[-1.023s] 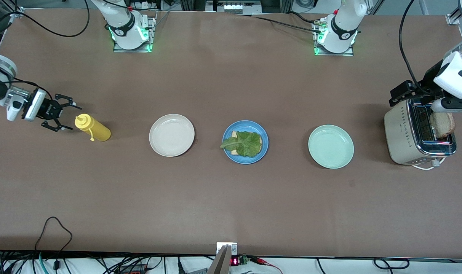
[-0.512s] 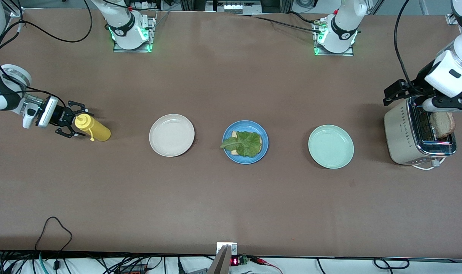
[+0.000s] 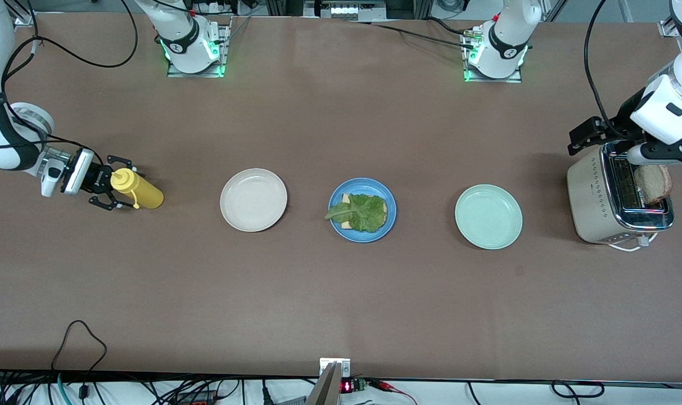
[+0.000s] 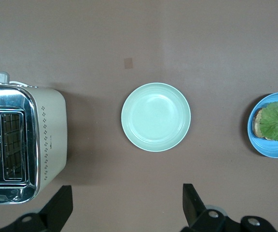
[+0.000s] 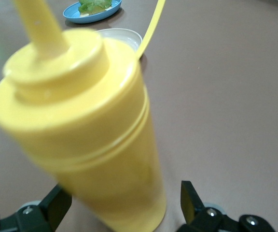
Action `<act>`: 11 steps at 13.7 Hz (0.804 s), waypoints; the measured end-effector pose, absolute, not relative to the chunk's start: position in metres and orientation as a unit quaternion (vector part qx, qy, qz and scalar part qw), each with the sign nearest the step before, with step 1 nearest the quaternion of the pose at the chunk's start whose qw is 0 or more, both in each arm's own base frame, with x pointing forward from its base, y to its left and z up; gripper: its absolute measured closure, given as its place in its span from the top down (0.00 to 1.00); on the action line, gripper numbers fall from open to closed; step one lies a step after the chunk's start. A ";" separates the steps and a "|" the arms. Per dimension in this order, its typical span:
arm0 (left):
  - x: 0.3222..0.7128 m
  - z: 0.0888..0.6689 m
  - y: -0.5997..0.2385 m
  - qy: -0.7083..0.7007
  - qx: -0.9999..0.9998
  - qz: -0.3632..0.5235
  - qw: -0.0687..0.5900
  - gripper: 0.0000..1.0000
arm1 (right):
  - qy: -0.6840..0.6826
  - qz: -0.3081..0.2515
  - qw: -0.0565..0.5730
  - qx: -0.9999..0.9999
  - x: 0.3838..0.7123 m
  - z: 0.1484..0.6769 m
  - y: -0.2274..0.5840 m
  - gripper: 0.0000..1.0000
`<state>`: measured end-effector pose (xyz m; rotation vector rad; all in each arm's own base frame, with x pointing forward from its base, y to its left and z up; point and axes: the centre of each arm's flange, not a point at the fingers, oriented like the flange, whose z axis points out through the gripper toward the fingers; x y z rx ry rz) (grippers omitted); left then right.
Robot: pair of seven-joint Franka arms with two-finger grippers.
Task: Make sandwich in blue plate with both arms
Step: 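Close the right gripper around the yellow bottle body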
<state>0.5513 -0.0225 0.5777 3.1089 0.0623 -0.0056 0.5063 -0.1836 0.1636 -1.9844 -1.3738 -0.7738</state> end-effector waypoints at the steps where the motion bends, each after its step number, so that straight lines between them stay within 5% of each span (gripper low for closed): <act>1: 0.551 0.578 -0.023 0.020 1.000 -0.002 0.016 1.00 | -0.520 -0.292 0.297 -0.746 0.509 0.164 -0.180 1.00; 3: 0.551 0.577 -0.023 0.020 1.000 -0.003 0.016 1.00 | -0.526 -0.291 0.293 -0.744 0.513 0.165 -0.173 1.00; 6: 0.551 0.577 -0.023 0.020 1.000 -0.003 0.016 1.00 | -0.535 -0.287 0.287 -0.741 0.520 0.166 -0.161 0.70; 11: 0.551 0.577 -0.022 0.020 1.000 -0.004 0.016 1.00 | -0.565 -0.280 0.260 -0.731 0.540 0.176 -0.134 0.67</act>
